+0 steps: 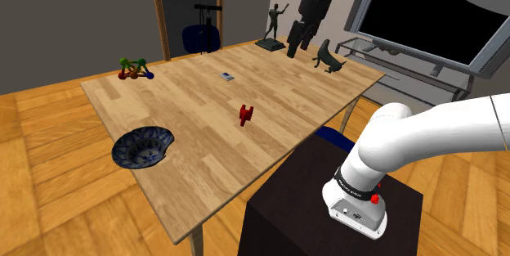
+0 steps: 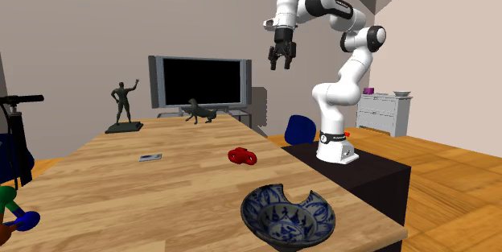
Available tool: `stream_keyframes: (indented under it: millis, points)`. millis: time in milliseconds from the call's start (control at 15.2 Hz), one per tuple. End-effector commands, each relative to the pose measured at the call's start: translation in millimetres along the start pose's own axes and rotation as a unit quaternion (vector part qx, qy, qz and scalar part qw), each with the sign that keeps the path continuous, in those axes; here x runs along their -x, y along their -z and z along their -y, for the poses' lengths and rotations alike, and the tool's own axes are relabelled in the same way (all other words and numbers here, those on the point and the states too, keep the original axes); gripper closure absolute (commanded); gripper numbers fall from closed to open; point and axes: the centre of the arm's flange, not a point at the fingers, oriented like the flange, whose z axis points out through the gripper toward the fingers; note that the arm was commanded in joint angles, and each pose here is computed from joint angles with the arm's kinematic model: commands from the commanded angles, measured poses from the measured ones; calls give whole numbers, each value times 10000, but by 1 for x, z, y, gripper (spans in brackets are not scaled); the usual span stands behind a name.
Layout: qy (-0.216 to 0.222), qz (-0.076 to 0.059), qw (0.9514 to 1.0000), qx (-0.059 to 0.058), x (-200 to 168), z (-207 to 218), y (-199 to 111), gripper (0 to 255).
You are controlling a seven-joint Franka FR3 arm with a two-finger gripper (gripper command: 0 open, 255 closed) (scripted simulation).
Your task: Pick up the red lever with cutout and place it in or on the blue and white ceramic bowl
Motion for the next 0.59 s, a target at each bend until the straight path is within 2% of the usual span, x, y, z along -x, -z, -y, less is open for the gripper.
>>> stream_keyframes:
  millis: [0, 528]
  points:
    - [0, 0, 10000, 0, 0, 0, 0, 0]
    - [114, -70, 9999, -56, -41, -13, -96, 0]
